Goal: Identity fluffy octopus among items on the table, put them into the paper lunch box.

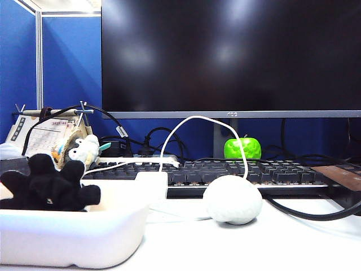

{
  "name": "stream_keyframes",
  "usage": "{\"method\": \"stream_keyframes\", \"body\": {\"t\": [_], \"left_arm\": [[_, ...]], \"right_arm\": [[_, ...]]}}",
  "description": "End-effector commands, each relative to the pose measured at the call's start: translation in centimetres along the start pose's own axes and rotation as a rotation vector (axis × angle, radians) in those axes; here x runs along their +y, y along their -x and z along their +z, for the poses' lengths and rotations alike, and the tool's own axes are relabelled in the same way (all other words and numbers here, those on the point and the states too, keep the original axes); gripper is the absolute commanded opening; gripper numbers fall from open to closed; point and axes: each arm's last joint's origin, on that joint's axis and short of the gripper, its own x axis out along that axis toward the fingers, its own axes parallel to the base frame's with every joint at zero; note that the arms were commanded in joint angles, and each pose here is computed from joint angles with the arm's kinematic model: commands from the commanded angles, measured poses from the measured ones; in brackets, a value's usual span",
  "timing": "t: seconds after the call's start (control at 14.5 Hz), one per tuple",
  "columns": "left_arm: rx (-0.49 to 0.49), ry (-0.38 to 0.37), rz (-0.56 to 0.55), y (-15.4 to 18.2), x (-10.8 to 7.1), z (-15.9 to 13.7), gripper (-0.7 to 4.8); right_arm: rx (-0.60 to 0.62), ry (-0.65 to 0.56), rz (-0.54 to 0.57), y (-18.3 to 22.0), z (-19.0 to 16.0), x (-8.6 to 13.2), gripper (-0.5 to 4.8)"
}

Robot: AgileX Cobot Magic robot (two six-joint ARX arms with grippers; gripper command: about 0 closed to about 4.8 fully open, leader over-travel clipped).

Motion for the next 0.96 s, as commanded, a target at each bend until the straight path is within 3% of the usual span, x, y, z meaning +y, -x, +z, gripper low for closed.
{"method": "stream_keyframes", "body": {"t": [0.07, 0.96], "left_arm": [[-0.010, -0.001, 0.000, 0.01, 0.00, 0.12, -0.02], [-0.010, -0.001, 0.000, 0.01, 0.00, 0.12, -0.02]], "right_arm": [[0.002, -0.003, 0.012, -0.01, -0.13, 0.02, -0.06], [0.007, -0.005, 0.012, 0.00, -0.17, 0.02, -0.06]]}}
